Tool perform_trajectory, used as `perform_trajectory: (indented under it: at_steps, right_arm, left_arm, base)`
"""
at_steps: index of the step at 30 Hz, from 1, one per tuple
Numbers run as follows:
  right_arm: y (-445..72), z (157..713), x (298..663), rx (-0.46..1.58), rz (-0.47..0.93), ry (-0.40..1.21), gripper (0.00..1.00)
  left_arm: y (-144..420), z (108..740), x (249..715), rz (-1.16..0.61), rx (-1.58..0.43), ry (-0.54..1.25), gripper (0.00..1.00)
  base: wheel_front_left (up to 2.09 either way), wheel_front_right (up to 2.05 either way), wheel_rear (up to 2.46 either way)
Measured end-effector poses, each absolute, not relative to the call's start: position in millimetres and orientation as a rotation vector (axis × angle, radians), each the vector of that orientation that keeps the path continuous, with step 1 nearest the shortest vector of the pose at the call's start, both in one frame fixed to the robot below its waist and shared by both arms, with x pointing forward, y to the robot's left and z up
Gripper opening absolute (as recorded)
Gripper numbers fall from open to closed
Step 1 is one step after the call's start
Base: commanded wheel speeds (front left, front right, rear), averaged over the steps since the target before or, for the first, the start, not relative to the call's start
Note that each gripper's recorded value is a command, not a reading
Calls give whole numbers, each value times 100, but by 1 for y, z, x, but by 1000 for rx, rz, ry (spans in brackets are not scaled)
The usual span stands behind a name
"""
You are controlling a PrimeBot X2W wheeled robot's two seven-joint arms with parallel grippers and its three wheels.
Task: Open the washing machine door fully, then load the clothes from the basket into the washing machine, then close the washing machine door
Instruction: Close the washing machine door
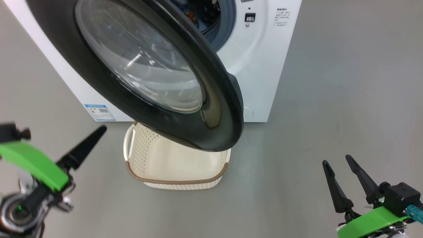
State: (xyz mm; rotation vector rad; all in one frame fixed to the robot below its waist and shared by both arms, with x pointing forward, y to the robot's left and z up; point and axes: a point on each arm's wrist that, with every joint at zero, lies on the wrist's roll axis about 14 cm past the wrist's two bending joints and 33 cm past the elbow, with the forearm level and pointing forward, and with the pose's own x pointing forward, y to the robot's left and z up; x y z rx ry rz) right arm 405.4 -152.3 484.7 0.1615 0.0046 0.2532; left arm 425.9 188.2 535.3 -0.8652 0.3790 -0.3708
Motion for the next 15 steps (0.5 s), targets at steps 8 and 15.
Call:
perform_trajectory:
  at_steps: [8, 15]
  right_arm:
    - [-158, 482, 397, 148, 244, 16, 100]
    - [-173, 482, 394, 144, 202, 15, 100]
  left_arm:
    - [209, 505, 400, -227, -897, 331, 100]
    - [210, 487, 393, -152, -908, 276, 100]
  base:
    - [0, 0, 0]
    - [0, 0, 0]
